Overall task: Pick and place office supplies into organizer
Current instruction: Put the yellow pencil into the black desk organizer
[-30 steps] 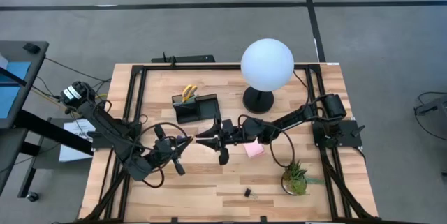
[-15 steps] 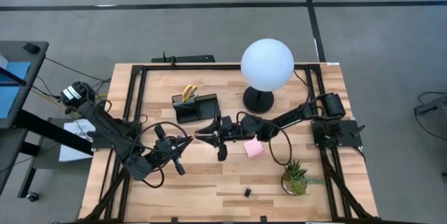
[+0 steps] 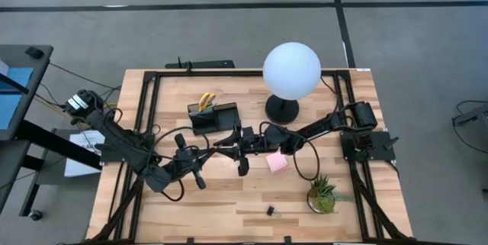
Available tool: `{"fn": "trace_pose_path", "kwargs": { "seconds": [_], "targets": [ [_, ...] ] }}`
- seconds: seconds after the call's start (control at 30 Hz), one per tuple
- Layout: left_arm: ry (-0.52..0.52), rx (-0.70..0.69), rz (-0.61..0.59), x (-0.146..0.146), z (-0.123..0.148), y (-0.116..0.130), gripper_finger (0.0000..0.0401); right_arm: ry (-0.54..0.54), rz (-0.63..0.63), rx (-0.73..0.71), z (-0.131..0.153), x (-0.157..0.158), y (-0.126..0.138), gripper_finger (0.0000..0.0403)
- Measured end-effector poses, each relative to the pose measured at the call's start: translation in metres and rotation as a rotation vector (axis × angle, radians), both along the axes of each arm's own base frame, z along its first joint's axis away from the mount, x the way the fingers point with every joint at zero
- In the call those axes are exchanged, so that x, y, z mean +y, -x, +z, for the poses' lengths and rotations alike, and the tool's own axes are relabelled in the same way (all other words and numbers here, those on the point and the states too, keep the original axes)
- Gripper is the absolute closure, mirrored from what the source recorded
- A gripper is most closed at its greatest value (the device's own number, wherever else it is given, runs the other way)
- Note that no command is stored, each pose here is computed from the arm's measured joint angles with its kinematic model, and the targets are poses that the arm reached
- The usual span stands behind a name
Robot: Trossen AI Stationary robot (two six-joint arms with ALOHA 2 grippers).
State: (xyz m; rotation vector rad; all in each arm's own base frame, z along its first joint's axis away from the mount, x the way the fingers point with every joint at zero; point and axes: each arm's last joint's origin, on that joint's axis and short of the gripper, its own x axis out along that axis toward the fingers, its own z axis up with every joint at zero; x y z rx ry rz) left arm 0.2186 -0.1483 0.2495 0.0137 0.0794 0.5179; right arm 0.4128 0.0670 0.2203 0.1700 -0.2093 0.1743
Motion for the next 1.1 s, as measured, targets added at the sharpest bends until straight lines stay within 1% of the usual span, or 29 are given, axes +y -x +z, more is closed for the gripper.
{"fn": "trace_pose_path", "kwargs": {
  "seconds": [0.13,0.33,0.53,0.63,0.8,1.03,1.1],
  "targets": [
    [0.000,0.000,0.001,0.0002,0.0000,-0.0001,0.0398,0.004,-0.001,0.000,0.0000,-0.0002,0.0000,0.0337],
    [-0.027,0.011,0.000,0.0009,0.0009,-0.0009,0.0398,0.003,0.003,-0.003,0.0003,0.0000,0.0001,0.0388],
    [-0.029,0.011,0.002,0.0013,0.0012,-0.0012,0.0398,0.002,-0.003,-0.007,0.0006,-0.0001,0.0001,0.0377],
    [-0.029,0.010,0.003,0.0013,0.0013,-0.0012,0.0399,0.002,-0.004,-0.008,0.0007,-0.0007,0.0000,0.0391],
    [-0.031,0.009,0.017,0.0021,0.0014,-0.0013,0.0399,0.007,-0.025,-0.009,0.0008,-0.0032,-0.0003,0.0387],
    [-0.034,0.008,0.043,0.0056,0.0015,-0.0033,0.0391,0.017,-0.043,-0.023,0.0020,-0.0042,-0.0002,0.0392],
    [-0.050,0.018,0.054,0.0077,0.0015,-0.0045,0.0393,0.019,-0.062,-0.025,0.0022,-0.0049,-0.0003,0.0392]
  ]
}}
